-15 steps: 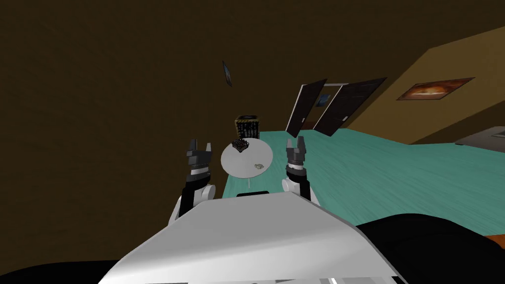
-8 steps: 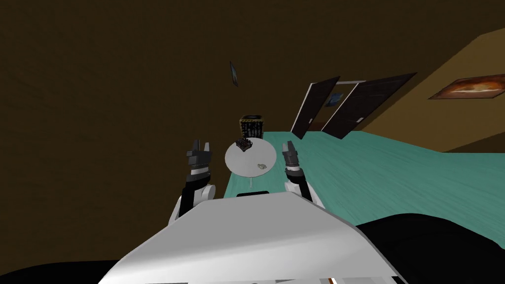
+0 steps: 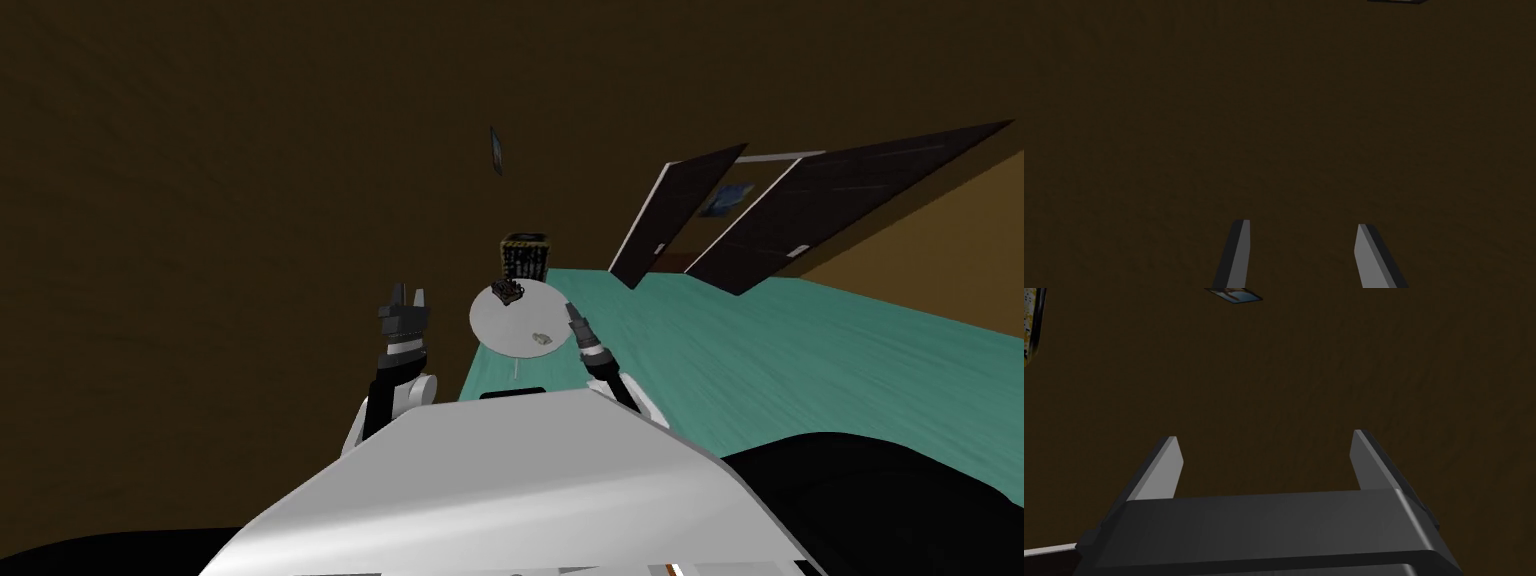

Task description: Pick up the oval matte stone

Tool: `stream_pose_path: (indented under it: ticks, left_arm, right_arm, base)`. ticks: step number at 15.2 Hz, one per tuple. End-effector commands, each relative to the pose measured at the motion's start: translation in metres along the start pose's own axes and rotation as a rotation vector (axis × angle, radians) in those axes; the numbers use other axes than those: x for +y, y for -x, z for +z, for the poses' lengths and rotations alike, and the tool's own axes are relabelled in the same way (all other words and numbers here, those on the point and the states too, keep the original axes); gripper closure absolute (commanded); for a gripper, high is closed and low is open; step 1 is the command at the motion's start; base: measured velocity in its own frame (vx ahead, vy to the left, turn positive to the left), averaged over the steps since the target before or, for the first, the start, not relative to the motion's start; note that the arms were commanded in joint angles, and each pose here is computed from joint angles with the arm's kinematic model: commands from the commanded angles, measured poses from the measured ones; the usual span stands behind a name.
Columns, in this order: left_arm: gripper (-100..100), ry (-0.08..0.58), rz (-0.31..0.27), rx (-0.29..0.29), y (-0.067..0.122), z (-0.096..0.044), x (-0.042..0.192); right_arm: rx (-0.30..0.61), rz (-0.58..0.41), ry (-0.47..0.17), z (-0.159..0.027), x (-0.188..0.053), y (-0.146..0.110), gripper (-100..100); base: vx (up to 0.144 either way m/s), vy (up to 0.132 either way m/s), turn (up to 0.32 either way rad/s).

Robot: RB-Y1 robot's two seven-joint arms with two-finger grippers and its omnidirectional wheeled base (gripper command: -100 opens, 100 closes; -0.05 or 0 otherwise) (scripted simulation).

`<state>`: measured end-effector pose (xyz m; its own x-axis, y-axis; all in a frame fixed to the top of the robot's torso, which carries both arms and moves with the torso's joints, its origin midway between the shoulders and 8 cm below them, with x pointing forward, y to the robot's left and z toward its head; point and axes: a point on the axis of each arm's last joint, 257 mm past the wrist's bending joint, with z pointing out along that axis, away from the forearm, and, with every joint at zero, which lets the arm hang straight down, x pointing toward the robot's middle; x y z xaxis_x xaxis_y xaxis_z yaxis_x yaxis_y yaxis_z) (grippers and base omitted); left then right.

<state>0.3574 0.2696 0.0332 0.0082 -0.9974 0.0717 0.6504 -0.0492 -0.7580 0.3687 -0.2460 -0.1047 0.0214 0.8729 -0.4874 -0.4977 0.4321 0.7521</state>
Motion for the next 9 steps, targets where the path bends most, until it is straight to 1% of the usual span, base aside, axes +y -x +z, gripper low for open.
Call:
stream_pose_path:
  ticks: [1,2,3,4,5,6,7,8,9]
  left_arm:
    - [0,0.000,0.000,0.000,0.000,0.000,0.000]
    - [0,0.000,0.000,0.000,0.000,0.000,0.000]
    - [0,0.000,0.000,0.000,0.000,0.000,0.000]
    - [0,0.000,0.000,0.000,0.000,0.000,0.000]
    - [0,0.000,0.000,0.000,0.000,0.000,0.000]
    - [0,0.000,0.000,0.000,0.000,0.000,0.000]
    - [0,0.000,0.000,0.000,0.000,0.000,0.000]
    - [0,0.000,0.000,0.000,0.000,0.000,0.000]
    - [0,0.000,0.000,0.000,0.000,0.000,0.000]
  right_arm:
    - [0.053,-0.029,-0.050,-0.011,-0.022,-0.010,-100]
    - [0.053,-0.029,-0.050,-0.011,-0.022,-0.010,-100]
    - [0.113,-0.067,-0.084,-0.021,-0.038,-0.019,-100]
    - [0.117,-0.066,-0.101,-0.024,-0.045,-0.021,-100]
    - [0.117,-0.066,-0.101,-0.025,-0.045,-0.021,-100]
    - [0.178,-0.105,-0.139,-0.037,-0.063,-0.029,-100]
    - [0.182,-0.104,-0.154,-0.041,-0.069,-0.030,-100]
    - [0.243,-0.143,-0.194,-0.055,-0.088,-0.037,-100]
    - [0.247,-0.143,-0.208,-0.059,-0.093,-0.038,-100]
  base:
    - [-0.009,0.039,0.241]
    - [-0.008,0.023,0.066]
    - [-0.013,0.033,0.205]
    - [-0.013,0.034,0.236]
    - [-0.007,0.021,0.088]
    - [-0.006,0.034,0.213]
    - [-0.004,0.037,0.239]
    - [-0.004,0.047,0.374]
    - [-0.005,0.041,0.308]
